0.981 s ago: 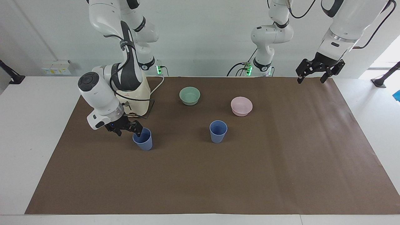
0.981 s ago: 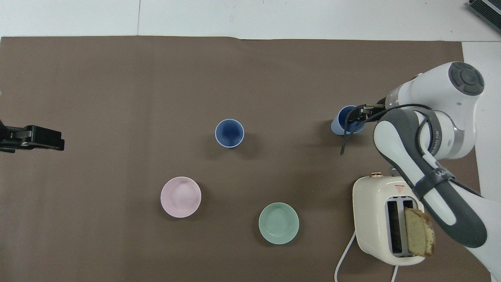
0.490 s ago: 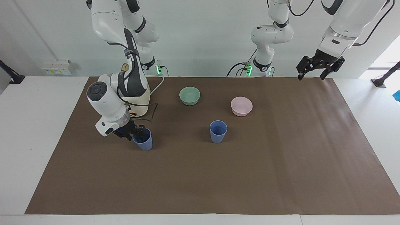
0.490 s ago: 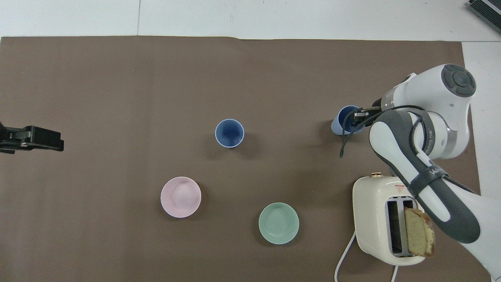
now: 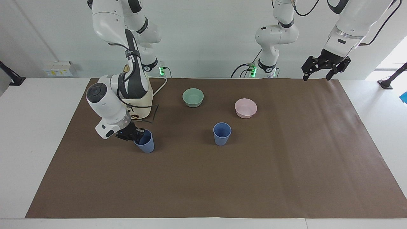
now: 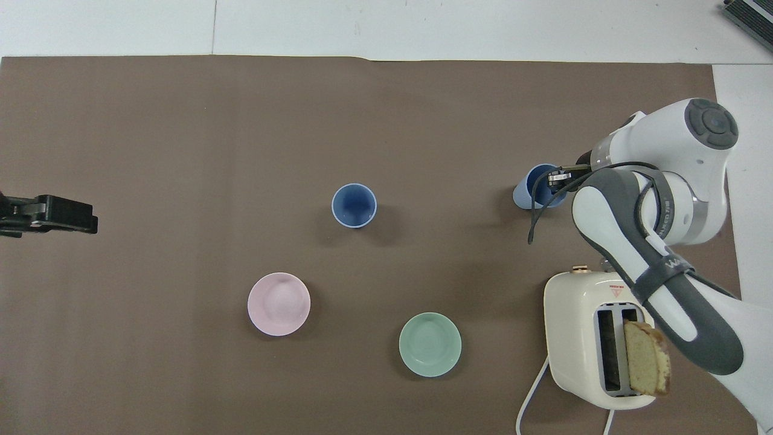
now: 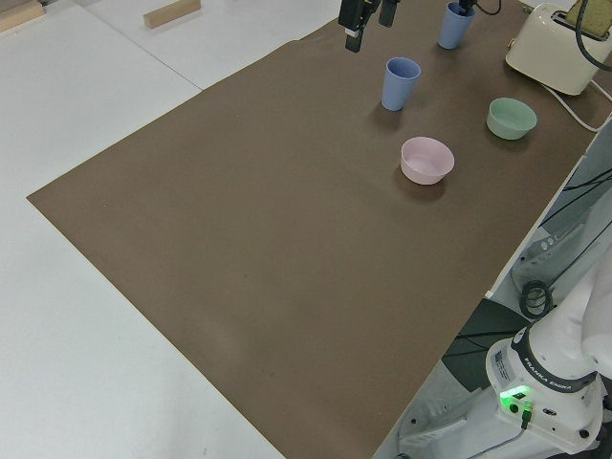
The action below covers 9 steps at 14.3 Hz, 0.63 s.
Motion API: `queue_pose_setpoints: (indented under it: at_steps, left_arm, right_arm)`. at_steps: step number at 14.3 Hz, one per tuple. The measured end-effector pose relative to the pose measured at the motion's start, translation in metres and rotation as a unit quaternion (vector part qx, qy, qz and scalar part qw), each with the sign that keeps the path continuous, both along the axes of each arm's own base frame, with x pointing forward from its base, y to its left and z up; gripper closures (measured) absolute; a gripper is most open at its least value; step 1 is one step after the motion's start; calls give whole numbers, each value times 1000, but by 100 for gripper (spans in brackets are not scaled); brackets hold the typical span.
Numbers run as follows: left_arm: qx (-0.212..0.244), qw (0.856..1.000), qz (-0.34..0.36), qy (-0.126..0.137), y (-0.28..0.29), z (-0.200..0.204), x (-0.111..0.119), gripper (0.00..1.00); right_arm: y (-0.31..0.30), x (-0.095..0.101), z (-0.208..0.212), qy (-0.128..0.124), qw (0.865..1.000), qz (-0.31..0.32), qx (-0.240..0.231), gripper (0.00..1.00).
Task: Stack blue cups with both arms
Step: 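Grasp the other blue cup with the right gripper, then carry the blue cup with the right gripper over the centered cup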
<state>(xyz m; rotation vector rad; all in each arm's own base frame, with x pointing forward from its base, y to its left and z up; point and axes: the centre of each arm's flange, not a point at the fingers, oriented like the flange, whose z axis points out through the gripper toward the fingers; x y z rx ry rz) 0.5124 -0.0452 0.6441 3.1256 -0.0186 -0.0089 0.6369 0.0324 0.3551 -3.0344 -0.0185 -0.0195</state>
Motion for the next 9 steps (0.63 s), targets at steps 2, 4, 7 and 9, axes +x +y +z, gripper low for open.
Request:
queue_pose_setpoints:
  at_steps: [2, 4, 7, 9]
  left_arm:
    - [0, 1000, 0, 0, 0, 0, 0, 0]
    - [0, 1000, 2, 0, 3, 0, 0, 0]
    - [-1, 1000, 5, 0, 5, 0, 0, 0]
    - [-1, 1000, 5, 0, 5, 0, 0, 0]
  right_arm:
    - [5, 6, 20, -9, 1000, 4, 1, 96]
    - [17, 10, 45, -13, 1000, 0, 2, 96]
    - [70, 10, 74, -24, 999, -23, 7, 96]
    - [115, 5, 91, -21, 999, -31, 11, 96]
